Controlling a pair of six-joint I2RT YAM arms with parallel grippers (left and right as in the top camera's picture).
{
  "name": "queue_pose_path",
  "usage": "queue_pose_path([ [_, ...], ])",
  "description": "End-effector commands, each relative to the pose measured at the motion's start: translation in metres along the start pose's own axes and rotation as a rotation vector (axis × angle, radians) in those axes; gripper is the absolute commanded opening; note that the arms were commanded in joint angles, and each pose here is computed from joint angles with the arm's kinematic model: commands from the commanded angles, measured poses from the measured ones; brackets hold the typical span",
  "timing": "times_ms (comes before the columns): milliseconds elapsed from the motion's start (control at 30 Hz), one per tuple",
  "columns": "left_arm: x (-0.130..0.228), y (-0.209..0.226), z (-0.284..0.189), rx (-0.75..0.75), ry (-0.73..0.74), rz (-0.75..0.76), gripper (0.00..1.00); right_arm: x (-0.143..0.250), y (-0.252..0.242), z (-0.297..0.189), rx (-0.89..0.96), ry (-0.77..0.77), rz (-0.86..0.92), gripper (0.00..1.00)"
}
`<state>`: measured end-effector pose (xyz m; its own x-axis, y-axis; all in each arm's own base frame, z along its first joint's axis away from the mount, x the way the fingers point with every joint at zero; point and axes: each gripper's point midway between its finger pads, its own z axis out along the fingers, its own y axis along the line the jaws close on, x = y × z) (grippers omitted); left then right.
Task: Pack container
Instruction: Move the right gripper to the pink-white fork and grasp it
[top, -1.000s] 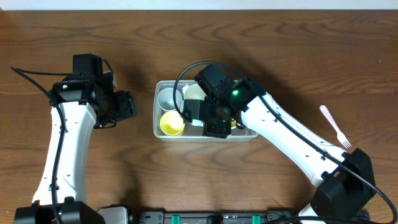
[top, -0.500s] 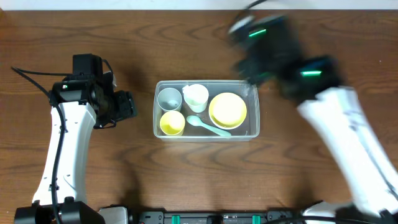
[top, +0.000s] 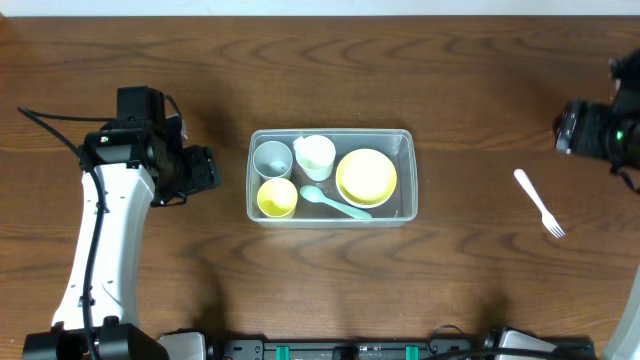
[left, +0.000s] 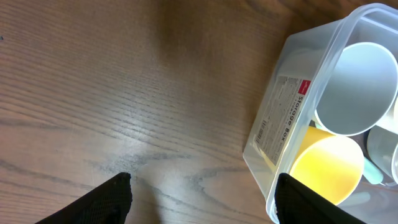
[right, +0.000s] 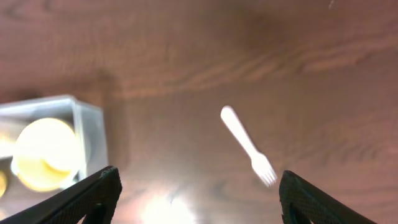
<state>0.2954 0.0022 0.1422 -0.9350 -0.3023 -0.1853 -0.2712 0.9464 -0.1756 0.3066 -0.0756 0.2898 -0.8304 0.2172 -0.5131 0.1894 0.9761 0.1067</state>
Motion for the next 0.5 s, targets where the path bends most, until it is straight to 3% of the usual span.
queue_pose_path([
  [0, 0.001, 0.001, -0.001, 0.001, 0.004, 0.005, 0.74, 0.025, 0.005, -0.008, -0.021, 0.033, 0.021, 0.84],
  [200, 0.001, 0.001, -0.001, 0.001, 0.004, 0.005, 0.74, 0.105, 0.011, -0.011, -0.028, 0.168, 0.062, 0.91],
  [300, 0.001, 0.001, -0.001, 0.001, 0.004, 0.005, 0.74, 0.148, 0.017, -0.013, -0.042, 0.201, 0.100, 0.99],
  [467, 0.001, 0.001, -0.001, 0.001, 0.004, 0.005, 0.74, 0.155, 0.024, -0.003, -0.089, 0.111, 0.139, 0.99],
])
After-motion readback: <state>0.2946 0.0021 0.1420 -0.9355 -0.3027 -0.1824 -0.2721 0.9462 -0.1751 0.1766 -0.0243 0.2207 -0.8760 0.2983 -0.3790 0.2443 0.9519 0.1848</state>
